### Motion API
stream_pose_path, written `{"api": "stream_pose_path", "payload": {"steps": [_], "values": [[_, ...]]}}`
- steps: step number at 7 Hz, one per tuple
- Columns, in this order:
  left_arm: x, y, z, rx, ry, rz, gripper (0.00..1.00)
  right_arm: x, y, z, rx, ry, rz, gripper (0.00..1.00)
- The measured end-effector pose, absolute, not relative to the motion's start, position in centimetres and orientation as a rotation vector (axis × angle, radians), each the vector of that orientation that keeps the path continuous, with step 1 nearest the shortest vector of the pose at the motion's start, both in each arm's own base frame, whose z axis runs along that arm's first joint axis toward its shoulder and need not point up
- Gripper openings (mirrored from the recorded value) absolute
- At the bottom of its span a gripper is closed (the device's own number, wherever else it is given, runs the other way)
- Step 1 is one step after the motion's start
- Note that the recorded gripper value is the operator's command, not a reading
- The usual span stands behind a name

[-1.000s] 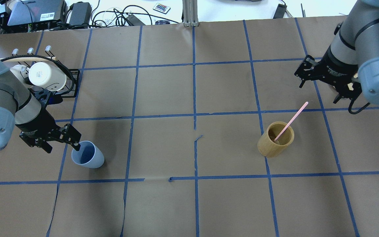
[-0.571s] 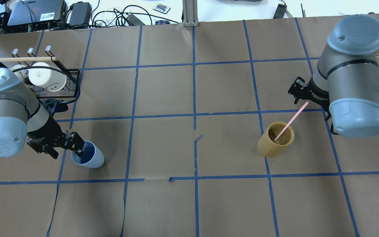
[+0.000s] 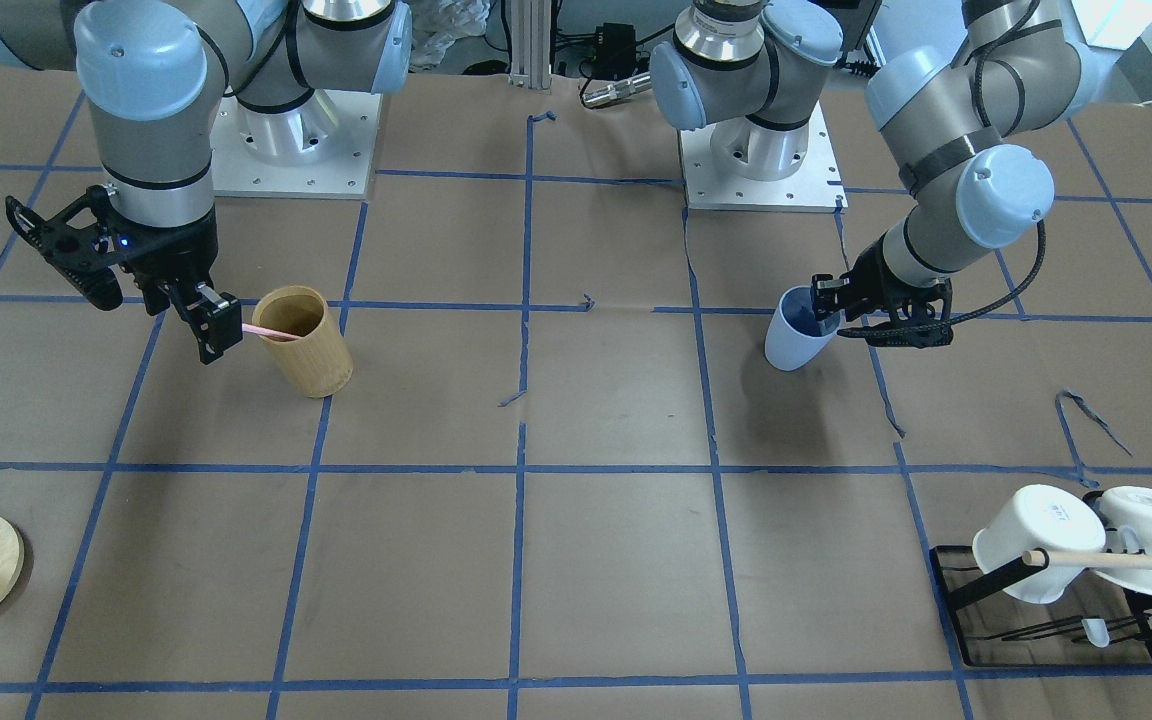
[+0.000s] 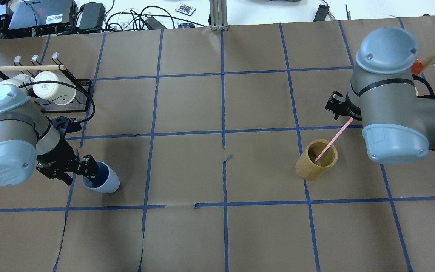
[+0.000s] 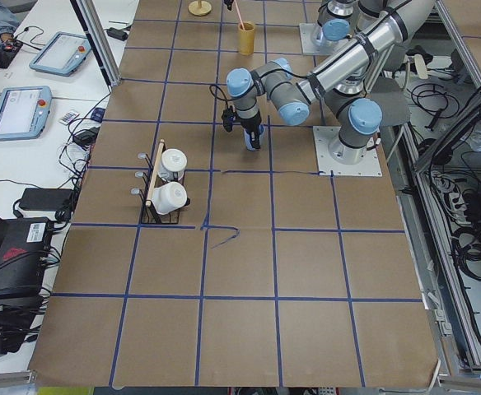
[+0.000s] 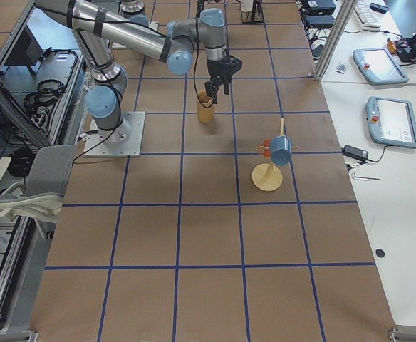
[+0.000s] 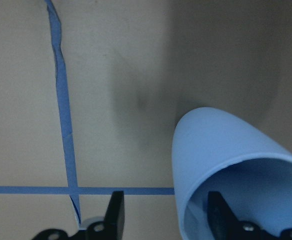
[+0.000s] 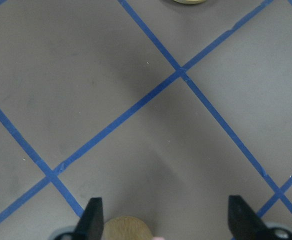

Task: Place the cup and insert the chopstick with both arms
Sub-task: 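Slide the blue cup toward center with left gripper while right grasps chopstick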

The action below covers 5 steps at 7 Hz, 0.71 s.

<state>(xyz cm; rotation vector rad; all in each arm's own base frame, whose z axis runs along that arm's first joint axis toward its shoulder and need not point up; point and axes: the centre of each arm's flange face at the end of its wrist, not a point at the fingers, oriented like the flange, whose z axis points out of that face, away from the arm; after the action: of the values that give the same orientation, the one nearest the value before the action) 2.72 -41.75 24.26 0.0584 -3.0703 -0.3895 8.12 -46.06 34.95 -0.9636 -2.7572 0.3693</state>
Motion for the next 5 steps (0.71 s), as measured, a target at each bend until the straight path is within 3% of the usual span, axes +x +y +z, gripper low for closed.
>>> {"api": "stream_pose_path", "payload": {"steps": [4,5], "values": [[-0.9,-41.9,25.6,0.138,-3.018,-0.337,0.0,9.0,-46.0,34.9,-0.955,-2.77,0.389,0.57],[-4.2,-41.8,26.1,0.166,-3.019,-0.325,0.0,9.4,-45.9,34.8,-0.945,-2.774,0.388,0.43]]}}
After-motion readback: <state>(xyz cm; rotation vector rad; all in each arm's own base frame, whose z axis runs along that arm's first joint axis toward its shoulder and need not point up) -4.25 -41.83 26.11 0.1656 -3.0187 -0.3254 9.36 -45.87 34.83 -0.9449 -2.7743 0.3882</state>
